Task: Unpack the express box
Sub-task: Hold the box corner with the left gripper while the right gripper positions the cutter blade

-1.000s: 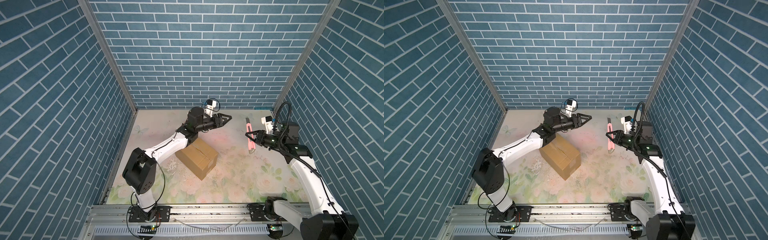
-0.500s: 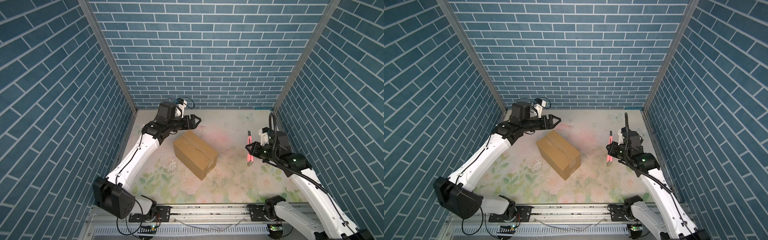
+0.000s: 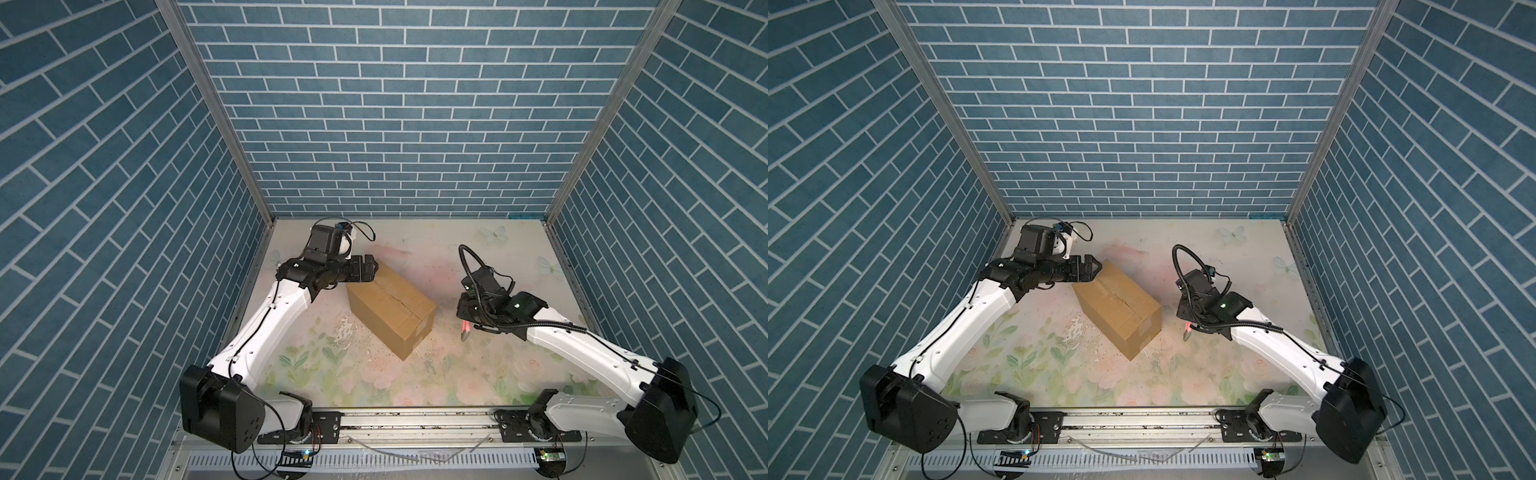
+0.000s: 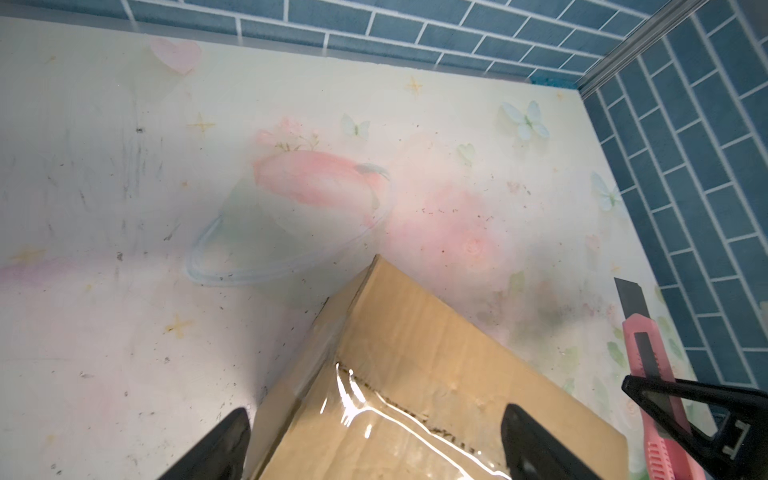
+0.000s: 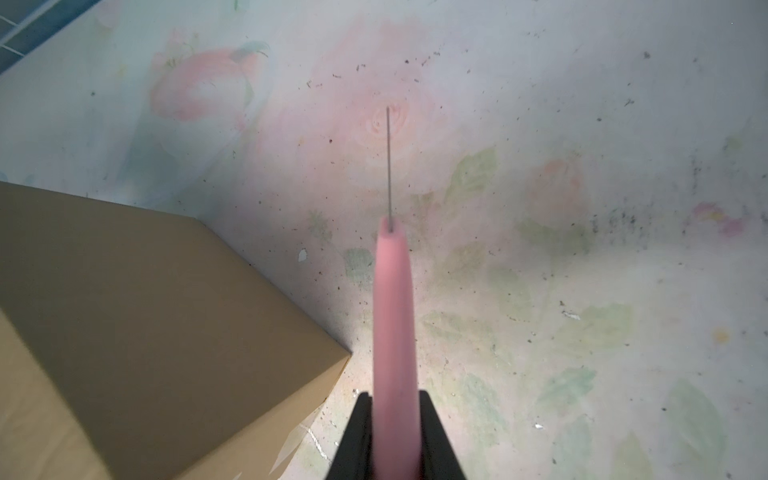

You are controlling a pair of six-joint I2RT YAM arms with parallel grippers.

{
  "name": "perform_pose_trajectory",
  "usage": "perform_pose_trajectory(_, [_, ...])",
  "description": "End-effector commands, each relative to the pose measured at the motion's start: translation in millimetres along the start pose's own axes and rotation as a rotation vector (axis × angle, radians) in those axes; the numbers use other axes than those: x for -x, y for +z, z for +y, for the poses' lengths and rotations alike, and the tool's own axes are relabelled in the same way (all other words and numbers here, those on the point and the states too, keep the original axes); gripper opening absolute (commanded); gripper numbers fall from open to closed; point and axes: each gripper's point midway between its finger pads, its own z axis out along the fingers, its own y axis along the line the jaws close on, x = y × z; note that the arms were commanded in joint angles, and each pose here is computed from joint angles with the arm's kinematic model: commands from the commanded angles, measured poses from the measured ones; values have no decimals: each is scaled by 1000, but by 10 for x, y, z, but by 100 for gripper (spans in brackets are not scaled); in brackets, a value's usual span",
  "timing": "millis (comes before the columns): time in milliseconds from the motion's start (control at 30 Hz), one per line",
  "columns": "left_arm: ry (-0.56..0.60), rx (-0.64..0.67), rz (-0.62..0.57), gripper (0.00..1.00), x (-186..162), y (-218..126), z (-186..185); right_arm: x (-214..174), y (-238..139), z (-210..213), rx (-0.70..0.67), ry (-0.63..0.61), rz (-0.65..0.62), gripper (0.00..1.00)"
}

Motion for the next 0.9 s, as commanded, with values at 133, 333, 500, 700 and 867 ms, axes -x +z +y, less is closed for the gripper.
perform_pose_trajectory(133, [58, 93, -24, 98, 36, 32, 204, -3, 136, 283, -7, 81, -39, 0])
perform_pose_trajectory(333, [51, 88, -26, 98, 8, 132, 247, -75, 264, 451, 15, 74, -13, 0])
perform_pose_trajectory(500, [41, 78, -17, 98, -32, 214, 255, -59, 295, 547, 45, 84, -11, 0])
perform_pose_trajectory(700, [24, 70, -12, 98, -73, 256, 259, -27, 327, 687, 71, 81, -1, 0])
perform_pose_trajectory(867, [11, 52, -11, 98, -110, 260, 240, -4, 390, 777, 79, 68, 7, 0])
